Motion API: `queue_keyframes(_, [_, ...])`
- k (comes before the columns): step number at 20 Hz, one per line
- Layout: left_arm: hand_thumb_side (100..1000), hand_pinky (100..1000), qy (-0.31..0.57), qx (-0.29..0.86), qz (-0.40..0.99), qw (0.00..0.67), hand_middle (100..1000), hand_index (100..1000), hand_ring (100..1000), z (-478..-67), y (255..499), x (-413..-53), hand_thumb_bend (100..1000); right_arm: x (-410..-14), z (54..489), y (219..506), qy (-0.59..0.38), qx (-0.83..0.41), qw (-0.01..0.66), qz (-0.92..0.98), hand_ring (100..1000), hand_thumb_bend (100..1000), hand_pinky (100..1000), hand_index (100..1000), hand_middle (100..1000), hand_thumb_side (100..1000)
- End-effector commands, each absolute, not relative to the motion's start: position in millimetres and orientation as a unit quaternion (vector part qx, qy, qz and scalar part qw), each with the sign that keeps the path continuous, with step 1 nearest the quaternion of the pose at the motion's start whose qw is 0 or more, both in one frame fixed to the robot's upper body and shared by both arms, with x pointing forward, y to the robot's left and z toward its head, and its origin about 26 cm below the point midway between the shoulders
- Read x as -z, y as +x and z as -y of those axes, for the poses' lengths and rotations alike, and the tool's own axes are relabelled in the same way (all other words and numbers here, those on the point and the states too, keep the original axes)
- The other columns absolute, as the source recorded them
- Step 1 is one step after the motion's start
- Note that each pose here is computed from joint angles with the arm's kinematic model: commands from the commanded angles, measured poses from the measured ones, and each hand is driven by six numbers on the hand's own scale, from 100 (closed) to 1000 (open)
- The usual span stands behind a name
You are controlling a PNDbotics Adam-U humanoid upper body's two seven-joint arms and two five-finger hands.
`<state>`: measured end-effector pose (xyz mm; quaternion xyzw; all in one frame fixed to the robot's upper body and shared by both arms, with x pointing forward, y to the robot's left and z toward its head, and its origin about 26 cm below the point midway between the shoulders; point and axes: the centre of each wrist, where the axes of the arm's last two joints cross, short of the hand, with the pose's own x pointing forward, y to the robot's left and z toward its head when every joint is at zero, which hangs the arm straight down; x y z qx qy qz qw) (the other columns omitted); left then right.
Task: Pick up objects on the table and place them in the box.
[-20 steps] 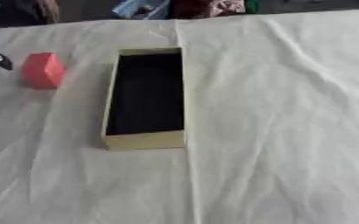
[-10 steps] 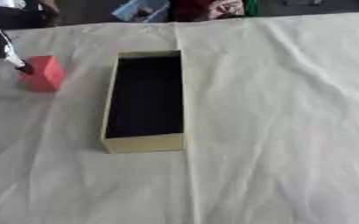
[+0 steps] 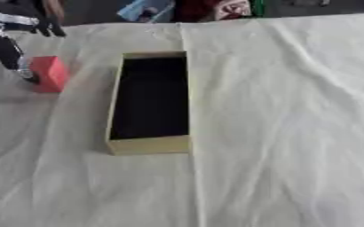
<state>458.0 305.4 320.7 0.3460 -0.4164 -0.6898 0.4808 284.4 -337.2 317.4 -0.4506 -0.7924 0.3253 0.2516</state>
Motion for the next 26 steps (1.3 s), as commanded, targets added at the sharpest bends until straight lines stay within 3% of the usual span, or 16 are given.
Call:
queue_keyframes(1, [100,958,0.374,0.683,0.408,0.477,934,955,955,-307.3,456.0,-335.8,692,-326.9,335.8,280.2,-0.454,-0.322,0.235,0.797,867,100,872,849,886,468])
queue_keyframes(15, [100,946,0.391,0.663,0.390,0.505,889,964,937,-311.7,459.4,-330.5,717,-324.4,335.9,280.7,-0.456,-0.316,0.238,0.797,868,100,873,847,886,468])
queue_keyframes(20, [100,941,0.401,0.656,0.375,0.518,839,936,921,-315.4,461.3,-326.8,703,-323.4,336.1,280.8,-0.457,-0.313,0.239,0.798,868,100,873,847,886,469])
queue_keyframes(26, [100,935,0.414,0.655,0.355,0.524,847,928,917,-319.0,463.0,-321.3,654,-322.0,336.3,281.0,-0.455,-0.312,0.239,0.799,868,100,874,848,886,468])
